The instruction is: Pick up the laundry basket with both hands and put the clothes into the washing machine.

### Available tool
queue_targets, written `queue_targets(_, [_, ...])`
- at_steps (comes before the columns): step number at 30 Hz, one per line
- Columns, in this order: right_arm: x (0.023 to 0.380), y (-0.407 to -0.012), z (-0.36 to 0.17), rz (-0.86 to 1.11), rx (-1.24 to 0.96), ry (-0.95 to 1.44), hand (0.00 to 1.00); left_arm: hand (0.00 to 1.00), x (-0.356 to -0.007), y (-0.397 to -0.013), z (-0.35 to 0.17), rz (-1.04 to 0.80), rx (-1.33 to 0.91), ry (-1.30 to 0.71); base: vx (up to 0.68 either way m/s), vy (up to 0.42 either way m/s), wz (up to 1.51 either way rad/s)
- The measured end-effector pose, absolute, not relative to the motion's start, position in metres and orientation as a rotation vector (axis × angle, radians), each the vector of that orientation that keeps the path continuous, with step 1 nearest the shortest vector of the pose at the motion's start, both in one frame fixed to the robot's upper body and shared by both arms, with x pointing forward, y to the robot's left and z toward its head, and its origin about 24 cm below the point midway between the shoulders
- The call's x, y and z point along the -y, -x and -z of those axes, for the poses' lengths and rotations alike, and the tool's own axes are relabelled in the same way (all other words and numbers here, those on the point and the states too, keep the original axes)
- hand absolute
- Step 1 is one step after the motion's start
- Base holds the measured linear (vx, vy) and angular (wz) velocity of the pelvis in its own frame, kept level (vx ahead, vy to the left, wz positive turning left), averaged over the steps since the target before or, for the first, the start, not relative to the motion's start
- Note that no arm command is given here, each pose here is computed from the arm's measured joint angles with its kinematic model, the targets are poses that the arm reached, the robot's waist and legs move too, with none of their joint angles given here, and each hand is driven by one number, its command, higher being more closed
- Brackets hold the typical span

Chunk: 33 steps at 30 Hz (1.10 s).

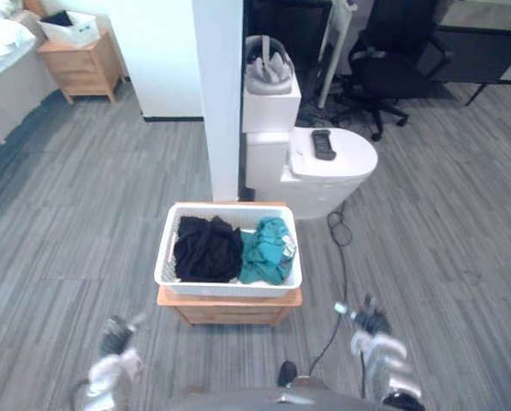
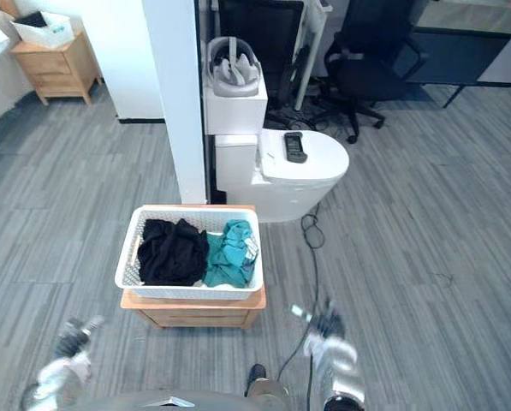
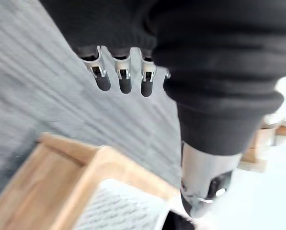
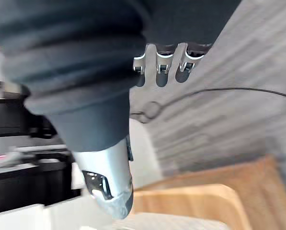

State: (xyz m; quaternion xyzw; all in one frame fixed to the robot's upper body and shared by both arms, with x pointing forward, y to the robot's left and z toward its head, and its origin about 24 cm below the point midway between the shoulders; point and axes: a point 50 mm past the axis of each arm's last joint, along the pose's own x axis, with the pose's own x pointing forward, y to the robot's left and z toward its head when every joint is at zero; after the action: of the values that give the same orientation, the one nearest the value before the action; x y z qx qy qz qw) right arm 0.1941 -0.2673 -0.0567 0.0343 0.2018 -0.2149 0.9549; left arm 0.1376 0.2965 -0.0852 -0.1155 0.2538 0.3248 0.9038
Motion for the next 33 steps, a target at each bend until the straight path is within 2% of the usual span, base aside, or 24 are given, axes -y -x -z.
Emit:
queue_targets(3, [0.281,-0.206,0.025,0.464,-0.267,-0.022,0.00,0.00,-0.340,-0.145,0.053,-0.755,-0.404,0.153,-0.04,-0.012,-0.12])
queue_targets(7, [0.290,-0.223,-0.009,0.453,-0.131,0.037,0.00,0.00,-0.369,-0.168,0.016,-0.786,-0.277,0.090,0.01,0.016,-0.06])
queue_targets(11, [0.289,-0.264,-0.061,0.368,0.043,0.123,0.00,0.00,-0.398,-0.213,-0.050,-0.762,-0.077,-0.003,-0.04,0.004,-0.16])
queue_targets(14, [0.280,-0.287,-0.089,0.304,0.127,0.165,0.00,0.00,-0.406,-0.247,-0.094,-0.726,0.020,-0.054,-0.05,-0.006,-0.04])
queue_targets(16, [0.267,-0.307,-0.109,0.242,0.182,0.191,0.00,0.00,-0.404,-0.270,-0.113,-0.709,0.042,-0.075,-0.08,-0.005,-0.03])
queue_targets(19, [0.254,-0.336,-0.129,0.188,0.202,0.209,0.00,0.00,-0.383,-0.306,-0.124,-0.629,0.032,-0.072,-0.08,-0.004,-0.03])
queue_targets(24, [0.231,-0.354,-0.154,0.128,0.258,0.201,0.00,0.00,-0.354,-0.336,-0.134,-0.544,0.045,-0.042,-0.06,-0.024,-0.09])
queue_targets(27, [0.212,-0.362,-0.171,0.067,0.296,0.224,0.00,0.00,-0.324,-0.358,-0.145,-0.467,0.058,-0.042,-0.05,-0.006,-0.07])
queue_targets(33, [0.186,-0.372,-0.202,0.009,0.383,0.209,0.00,0.00,-0.289,-0.379,-0.162,-0.410,0.107,-0.002,-0.03,-0.009,-0.01])
